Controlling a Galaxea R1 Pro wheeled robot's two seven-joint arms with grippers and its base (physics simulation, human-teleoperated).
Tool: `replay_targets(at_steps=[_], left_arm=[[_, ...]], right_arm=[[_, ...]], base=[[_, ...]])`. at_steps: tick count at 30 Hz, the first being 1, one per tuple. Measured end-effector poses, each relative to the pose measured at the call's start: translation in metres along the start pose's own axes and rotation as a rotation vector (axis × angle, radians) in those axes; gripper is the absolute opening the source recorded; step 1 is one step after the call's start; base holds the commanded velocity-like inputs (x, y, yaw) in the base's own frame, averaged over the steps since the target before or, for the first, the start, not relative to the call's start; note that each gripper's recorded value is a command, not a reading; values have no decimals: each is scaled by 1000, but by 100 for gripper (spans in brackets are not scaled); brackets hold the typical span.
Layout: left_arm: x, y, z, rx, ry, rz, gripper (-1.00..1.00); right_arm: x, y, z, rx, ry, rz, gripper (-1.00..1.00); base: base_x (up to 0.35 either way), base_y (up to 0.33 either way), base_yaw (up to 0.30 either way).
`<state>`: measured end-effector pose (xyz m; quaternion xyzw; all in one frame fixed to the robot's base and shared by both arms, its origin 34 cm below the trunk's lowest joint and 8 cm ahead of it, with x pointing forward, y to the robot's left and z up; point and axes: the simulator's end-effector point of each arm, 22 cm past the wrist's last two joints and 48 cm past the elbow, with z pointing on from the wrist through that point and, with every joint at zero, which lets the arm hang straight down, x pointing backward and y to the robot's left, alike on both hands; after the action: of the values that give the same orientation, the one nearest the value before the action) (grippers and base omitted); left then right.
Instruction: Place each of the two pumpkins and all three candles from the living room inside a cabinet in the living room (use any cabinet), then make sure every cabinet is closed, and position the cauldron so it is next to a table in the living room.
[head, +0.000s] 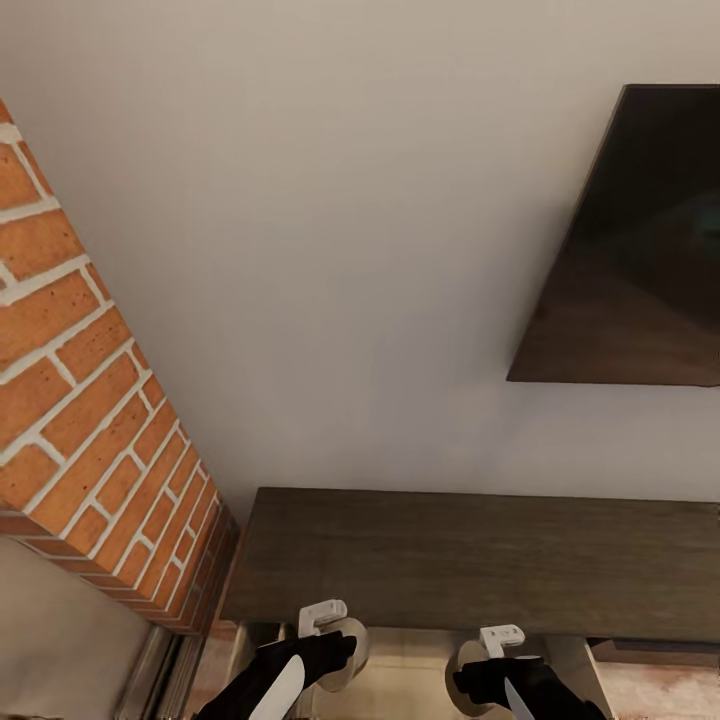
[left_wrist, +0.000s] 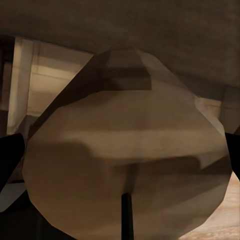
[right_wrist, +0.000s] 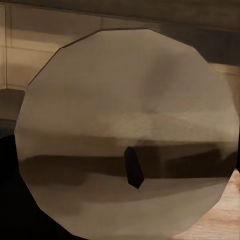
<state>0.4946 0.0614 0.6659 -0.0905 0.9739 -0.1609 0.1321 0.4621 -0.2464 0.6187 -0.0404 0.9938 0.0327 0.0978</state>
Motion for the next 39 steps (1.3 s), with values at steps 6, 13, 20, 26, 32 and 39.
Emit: replay_targets(at_steps=[6, 13, 20, 26, 32, 39], left_arm=[[0, 1, 0, -1, -1, 0, -100], [0, 1, 0, -2, 0, -2, -100], [1, 2, 0, -4, 2, -2, -100], [4, 3, 0, -6, 8, -2, -100], [6, 2, -5, -7, 10, -2, -100], [7, 1, -11, -7, 10, -2, -100]], right_arm=[[0, 0, 0, 1, 0, 0, -100], [0, 0, 0, 1, 0, 1, -100], [0, -2, 0, 3, -1, 3, -100], [2, -2, -1, 3, 1, 4, -100], [3, 0, -6, 1, 1, 5, -100], [4, 0, -12, 1, 2, 5, -100]], base=[[-59, 0, 0], [-2, 0, 0], [0, 0, 0], [0, 0, 0], [0, 0, 0], [0, 0, 0]])
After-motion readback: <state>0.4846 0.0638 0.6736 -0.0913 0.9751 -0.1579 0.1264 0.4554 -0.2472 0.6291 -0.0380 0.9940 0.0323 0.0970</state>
